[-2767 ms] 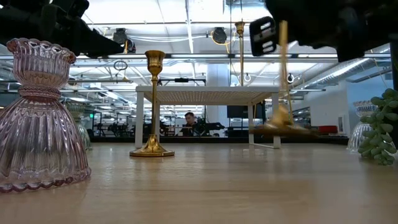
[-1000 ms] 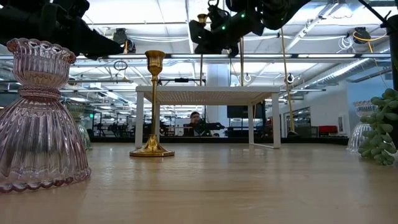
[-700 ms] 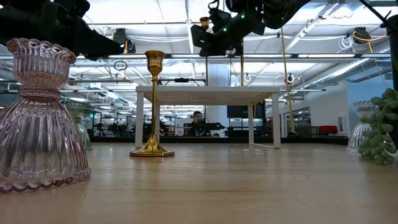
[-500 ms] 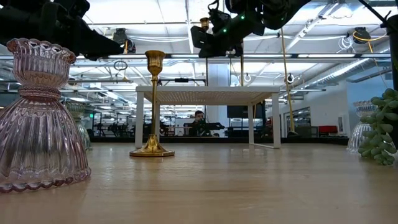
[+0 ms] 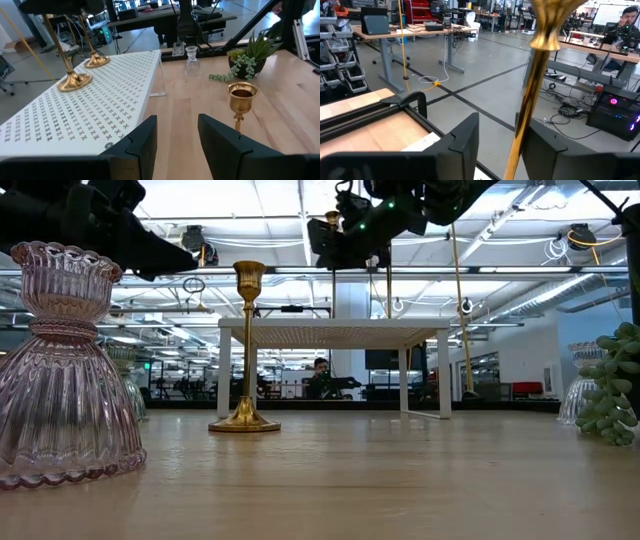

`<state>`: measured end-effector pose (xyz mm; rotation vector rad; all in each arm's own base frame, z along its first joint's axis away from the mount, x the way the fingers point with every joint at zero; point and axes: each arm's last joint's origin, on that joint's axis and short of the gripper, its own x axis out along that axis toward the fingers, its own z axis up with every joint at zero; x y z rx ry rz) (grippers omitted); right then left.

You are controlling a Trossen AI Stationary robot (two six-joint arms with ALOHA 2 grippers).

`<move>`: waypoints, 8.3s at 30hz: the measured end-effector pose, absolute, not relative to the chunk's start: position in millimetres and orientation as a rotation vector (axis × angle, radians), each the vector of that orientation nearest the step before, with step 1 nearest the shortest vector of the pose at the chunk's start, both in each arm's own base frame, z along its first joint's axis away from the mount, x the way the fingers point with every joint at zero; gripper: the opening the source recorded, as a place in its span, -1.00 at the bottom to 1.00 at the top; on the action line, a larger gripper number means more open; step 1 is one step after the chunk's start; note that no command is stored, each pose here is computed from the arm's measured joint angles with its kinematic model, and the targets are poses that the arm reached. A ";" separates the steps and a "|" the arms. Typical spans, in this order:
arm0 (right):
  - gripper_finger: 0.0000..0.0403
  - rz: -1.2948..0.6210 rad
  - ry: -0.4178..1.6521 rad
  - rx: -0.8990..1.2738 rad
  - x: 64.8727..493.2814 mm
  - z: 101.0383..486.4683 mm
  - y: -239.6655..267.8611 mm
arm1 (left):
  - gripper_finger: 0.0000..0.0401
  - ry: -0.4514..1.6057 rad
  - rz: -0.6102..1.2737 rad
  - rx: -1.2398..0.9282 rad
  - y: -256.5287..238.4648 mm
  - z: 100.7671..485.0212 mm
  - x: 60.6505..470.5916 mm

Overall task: Pick & Place candle stick holders
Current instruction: Put the bottom gold candle holder on the shelf, then put the gold candle holder on the shelf, then put the gray candle holder on the shelf

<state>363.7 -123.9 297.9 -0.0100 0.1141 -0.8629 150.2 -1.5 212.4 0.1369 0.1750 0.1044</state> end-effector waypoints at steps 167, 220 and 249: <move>-0.15 -0.322 0.059 0.038 204.1 223.1 31.1 | -0.27 0.452 0.406 -0.078 168.9 296.1 223.2; 0.04 -0.322 0.089 -0.030 218.2 208.6 34.3 | -0.12 0.723 0.139 -0.315 19.8 194.9 125.3; 0.04 -0.167 0.061 -0.206 224.2 213.3 6.8 | -0.04 0.611 0.145 -0.301 -1.1 127.6 124.1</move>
